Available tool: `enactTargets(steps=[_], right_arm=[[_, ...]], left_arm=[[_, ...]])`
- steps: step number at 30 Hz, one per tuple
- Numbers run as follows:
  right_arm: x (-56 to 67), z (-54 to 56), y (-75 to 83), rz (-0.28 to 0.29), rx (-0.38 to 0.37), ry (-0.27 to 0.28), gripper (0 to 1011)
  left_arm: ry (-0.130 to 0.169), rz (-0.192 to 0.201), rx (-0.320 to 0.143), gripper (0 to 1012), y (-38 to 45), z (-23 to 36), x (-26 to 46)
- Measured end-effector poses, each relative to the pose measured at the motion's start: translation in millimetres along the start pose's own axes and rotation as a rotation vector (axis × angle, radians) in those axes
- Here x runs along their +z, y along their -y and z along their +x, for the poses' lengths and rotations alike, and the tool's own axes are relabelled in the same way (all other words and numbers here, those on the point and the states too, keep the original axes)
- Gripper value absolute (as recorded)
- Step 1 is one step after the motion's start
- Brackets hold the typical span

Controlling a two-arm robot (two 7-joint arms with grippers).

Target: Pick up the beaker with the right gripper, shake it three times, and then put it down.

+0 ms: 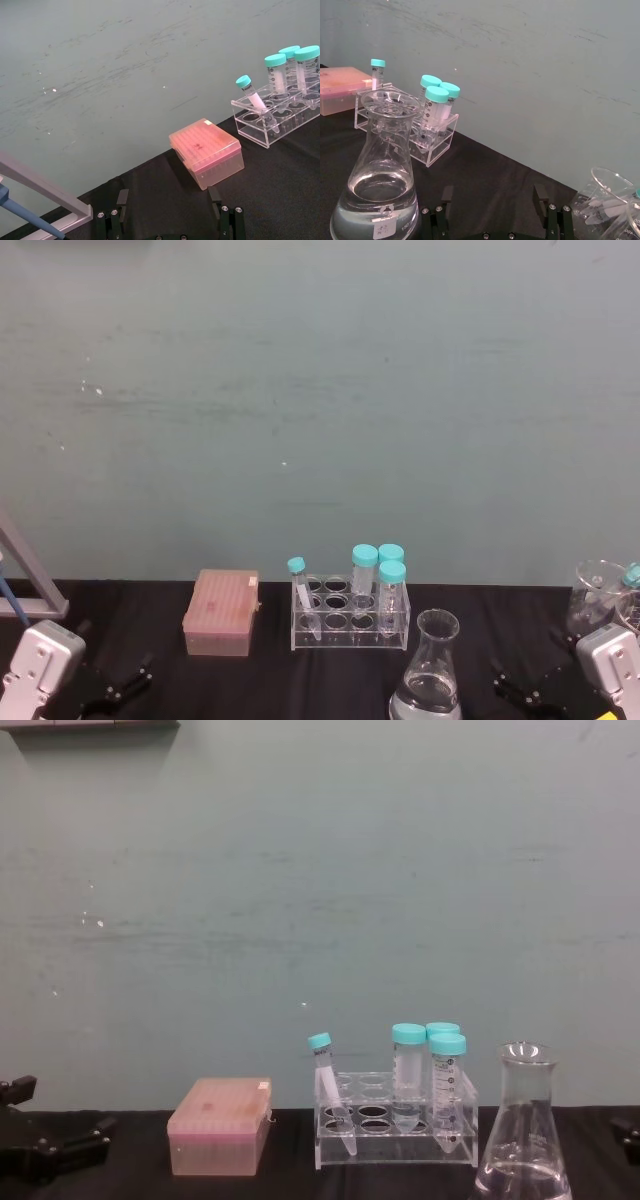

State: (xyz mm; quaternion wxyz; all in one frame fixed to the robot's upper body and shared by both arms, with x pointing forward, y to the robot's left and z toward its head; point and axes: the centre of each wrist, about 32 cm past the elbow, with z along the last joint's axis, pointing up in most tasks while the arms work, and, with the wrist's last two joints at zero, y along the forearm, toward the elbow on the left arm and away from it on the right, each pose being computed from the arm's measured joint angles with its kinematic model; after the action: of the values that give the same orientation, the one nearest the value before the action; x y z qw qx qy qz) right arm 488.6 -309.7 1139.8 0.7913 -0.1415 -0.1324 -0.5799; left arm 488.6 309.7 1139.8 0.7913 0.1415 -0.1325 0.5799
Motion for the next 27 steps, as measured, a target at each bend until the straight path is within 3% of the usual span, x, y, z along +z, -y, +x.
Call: enactTargets(steps=[23, 27], right_arm=[[0.0, 0.0, 0.0, 0.000, 0.000, 0.000, 1000], [-1.0, 7.2, -0.2, 0.014, -0.012, -0.015, 1000]], left_arm=[[0.000, 0.000, 0.000, 1000, 0.0, 0.0, 0.0], [0.000, 0.000, 0.000, 1000, 0.0, 0.0, 0.0]])
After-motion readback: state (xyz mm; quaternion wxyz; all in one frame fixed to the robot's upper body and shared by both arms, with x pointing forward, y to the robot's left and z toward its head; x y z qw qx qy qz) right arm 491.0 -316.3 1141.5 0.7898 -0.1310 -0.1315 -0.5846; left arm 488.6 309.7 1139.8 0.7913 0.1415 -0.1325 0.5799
